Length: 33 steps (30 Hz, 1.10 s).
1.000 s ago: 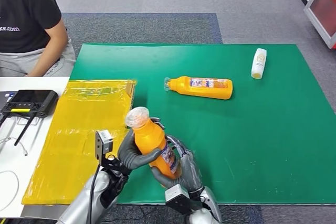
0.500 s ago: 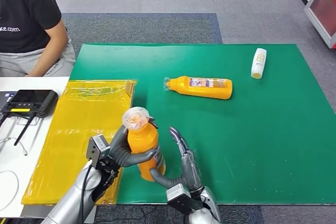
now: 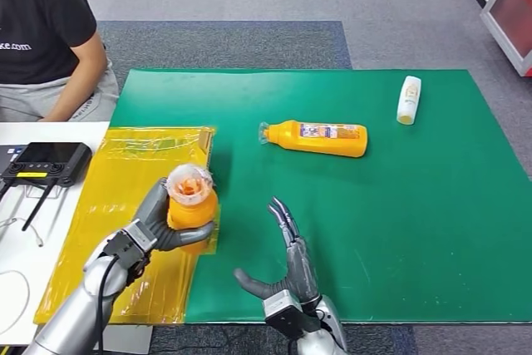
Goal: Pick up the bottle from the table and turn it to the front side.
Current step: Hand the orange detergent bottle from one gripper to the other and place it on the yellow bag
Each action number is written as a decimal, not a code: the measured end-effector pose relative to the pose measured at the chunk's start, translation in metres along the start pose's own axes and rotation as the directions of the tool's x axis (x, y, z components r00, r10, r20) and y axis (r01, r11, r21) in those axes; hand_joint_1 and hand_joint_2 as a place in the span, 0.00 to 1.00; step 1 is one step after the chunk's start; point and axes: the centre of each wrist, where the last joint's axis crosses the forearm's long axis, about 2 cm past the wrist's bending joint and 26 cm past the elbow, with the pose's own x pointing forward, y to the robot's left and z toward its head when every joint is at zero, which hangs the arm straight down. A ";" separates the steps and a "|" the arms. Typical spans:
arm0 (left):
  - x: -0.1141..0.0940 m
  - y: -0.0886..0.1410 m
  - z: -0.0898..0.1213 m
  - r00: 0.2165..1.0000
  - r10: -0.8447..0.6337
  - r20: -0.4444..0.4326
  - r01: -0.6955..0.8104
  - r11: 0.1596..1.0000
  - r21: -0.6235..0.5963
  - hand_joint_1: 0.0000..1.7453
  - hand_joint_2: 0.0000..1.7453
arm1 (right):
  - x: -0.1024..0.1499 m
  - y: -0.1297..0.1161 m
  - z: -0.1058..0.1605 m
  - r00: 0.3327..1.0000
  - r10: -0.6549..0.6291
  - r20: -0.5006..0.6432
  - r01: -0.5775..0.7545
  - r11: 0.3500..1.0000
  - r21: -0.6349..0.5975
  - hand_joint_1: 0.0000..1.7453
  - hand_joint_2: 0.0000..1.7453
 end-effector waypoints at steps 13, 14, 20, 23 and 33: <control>-0.009 0.084 0.041 0.837 -0.526 -0.148 0.467 0.829 -0.308 1.00 1.00 | -0.002 0.000 0.005 0.998 -0.050 -0.040 0.050 0.999 -0.006 0.00 1.00; -0.010 0.087 0.044 0.820 -0.551 -0.156 0.483 0.812 -0.328 1.00 1.00 | -0.002 0.000 0.006 0.998 -0.053 -0.043 0.053 0.999 -0.006 0.00 1.00; -0.017 0.095 0.059 0.792 -0.586 -0.172 0.490 0.777 -0.395 1.00 1.00 | -0.005 0.001 0.010 0.996 -0.064 -0.068 0.064 0.998 -0.003 0.00 1.00; -0.021 0.087 0.060 0.805 -0.571 -0.161 0.470 0.779 -0.415 1.00 1.00 | -0.005 0.002 0.009 0.996 -0.064 -0.069 0.064 0.998 0.003 0.00 1.00; -0.033 0.057 0.046 0.830 -0.540 -0.135 0.448 0.792 -0.416 1.00 1.00 | -0.006 0.005 0.007 0.995 -0.068 -0.074 0.069 0.998 0.008 0.00 1.00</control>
